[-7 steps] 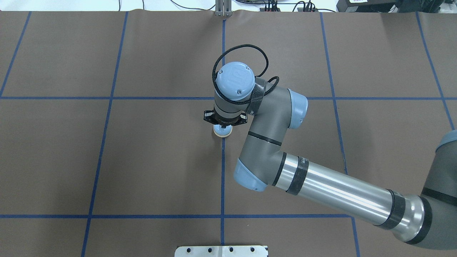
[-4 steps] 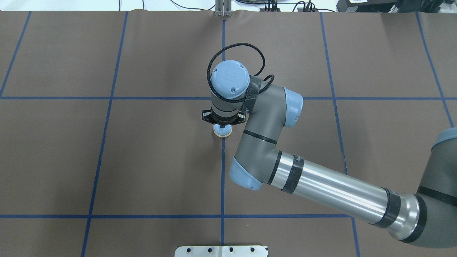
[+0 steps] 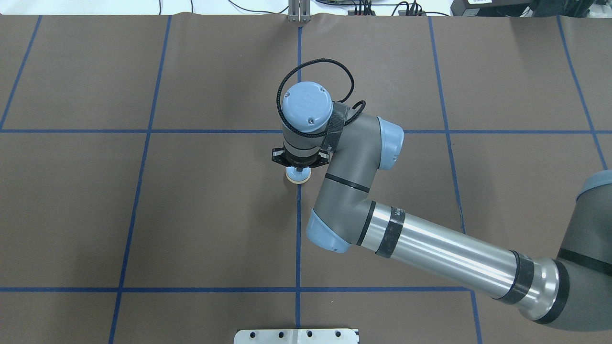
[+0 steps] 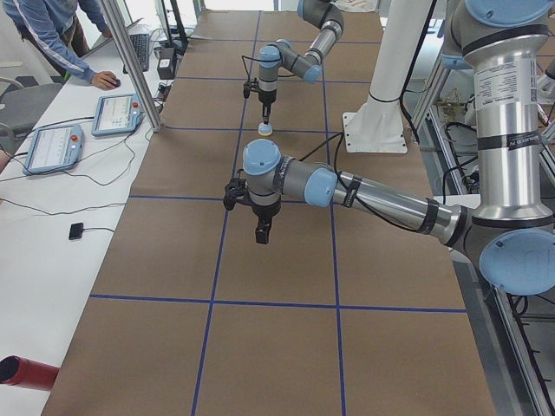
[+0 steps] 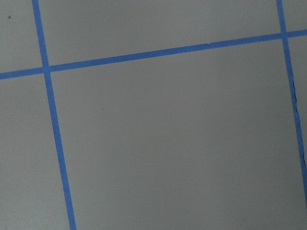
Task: Place and press bell with both arms
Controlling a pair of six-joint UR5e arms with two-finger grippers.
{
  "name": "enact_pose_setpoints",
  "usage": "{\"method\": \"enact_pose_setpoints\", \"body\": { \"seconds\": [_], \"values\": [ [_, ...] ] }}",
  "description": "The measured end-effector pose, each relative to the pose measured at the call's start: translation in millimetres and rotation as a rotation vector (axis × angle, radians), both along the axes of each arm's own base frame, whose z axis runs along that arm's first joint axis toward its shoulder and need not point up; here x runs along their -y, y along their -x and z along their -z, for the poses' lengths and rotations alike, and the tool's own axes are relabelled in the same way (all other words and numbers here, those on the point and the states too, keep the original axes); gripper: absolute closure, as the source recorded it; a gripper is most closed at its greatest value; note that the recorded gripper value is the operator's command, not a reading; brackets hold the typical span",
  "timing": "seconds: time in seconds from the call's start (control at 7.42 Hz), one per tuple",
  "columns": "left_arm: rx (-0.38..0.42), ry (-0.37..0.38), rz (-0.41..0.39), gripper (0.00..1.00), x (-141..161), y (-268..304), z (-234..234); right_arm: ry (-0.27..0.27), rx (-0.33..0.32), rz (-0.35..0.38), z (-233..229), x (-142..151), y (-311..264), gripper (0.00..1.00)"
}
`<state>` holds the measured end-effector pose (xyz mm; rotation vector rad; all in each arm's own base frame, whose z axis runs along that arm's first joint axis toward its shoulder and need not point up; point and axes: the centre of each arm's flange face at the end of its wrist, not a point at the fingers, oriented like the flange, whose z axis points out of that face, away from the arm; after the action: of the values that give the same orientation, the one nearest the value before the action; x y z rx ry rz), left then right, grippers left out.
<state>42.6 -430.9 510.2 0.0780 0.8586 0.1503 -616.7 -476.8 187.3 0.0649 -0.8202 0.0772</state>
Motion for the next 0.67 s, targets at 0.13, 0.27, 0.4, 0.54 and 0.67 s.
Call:
{"method": "enact_pose_setpoints", "body": {
  "seconds": [0.13,0.27,0.4,0.54,0.67],
  "values": [
    [0.0,0.0,0.0,0.0,0,0,0,0.0,-0.001,0.002,0,0,1,1.0],
    [0.0,0.001,0.0,0.0,0,0,0,-0.001,-0.001,0.003,1,1,1,1.0],
    [0.0,0.001,0.0,0.0,0,0,-1,-0.002,0.006,0.003,6,2,0,1.0],
    [0.0,0.001,0.0,0.0,0,0,-1,0.002,0.015,0.001,14,4,-10,1.0],
    [0.0,0.001,0.0,0.0,0,0,-1,0.018,0.021,-0.003,23,6,-33,1.0]
  ]
}}
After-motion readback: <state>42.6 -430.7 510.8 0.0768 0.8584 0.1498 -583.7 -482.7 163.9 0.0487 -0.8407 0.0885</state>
